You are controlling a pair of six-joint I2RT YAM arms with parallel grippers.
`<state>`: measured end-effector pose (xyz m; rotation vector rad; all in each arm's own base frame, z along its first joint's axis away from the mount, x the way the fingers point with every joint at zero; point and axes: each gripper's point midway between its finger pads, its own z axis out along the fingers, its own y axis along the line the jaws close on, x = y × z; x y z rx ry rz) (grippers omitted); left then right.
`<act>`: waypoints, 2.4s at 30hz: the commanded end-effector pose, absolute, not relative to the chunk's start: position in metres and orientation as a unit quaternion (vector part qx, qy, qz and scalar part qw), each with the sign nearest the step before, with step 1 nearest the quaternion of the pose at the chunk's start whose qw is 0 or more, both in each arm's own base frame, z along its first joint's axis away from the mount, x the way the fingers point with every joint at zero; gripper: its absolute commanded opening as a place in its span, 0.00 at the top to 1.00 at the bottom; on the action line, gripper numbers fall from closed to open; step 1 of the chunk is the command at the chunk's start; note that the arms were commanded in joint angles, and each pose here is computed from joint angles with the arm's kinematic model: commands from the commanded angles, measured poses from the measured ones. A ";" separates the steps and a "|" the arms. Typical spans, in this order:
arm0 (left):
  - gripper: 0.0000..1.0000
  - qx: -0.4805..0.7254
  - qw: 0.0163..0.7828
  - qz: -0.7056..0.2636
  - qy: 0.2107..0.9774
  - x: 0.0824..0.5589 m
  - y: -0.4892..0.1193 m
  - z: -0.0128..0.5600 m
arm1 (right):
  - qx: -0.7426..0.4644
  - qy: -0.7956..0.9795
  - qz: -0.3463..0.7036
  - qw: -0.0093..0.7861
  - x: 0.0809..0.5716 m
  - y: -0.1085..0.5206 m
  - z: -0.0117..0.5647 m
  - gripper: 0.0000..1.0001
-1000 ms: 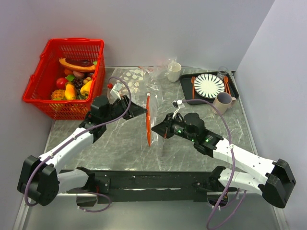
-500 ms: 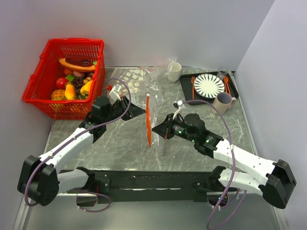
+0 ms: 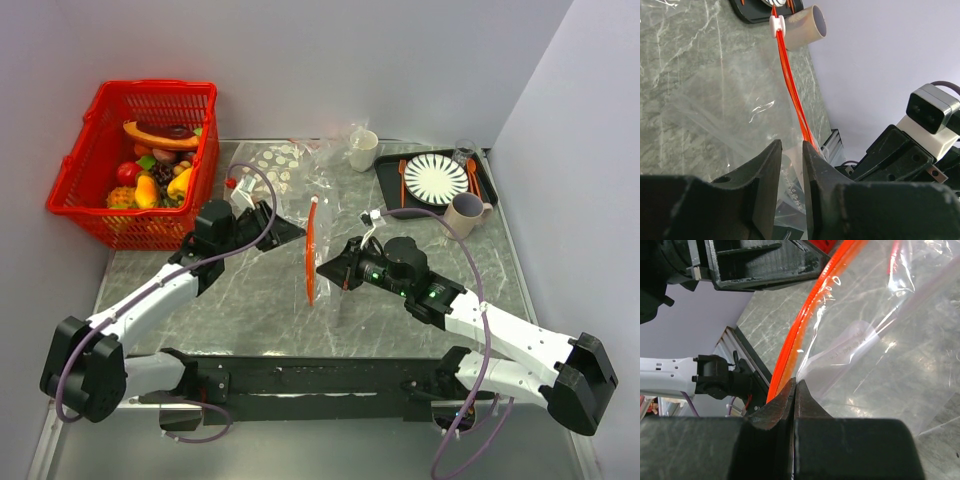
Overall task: Place the food in the zip-top bag and seal the zipper
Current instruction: Open the zipper of the food storage bag.
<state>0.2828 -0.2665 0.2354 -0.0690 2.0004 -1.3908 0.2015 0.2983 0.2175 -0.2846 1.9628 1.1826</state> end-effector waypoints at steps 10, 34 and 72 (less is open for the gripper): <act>0.57 -0.005 0.347 -0.554 0.757 0.279 -0.277 0.247 | -0.118 0.761 0.480 0.420 0.203 0.300 0.228 1.00; 0.99 0.024 0.300 -0.616 0.728 0.266 -0.298 0.248 | -0.126 0.760 0.485 0.414 0.204 0.306 0.230 0.98; 0.99 0.007 0.447 -0.333 0.830 0.282 -0.273 0.265 | -0.173 0.817 0.313 0.452 0.215 0.312 0.245 0.31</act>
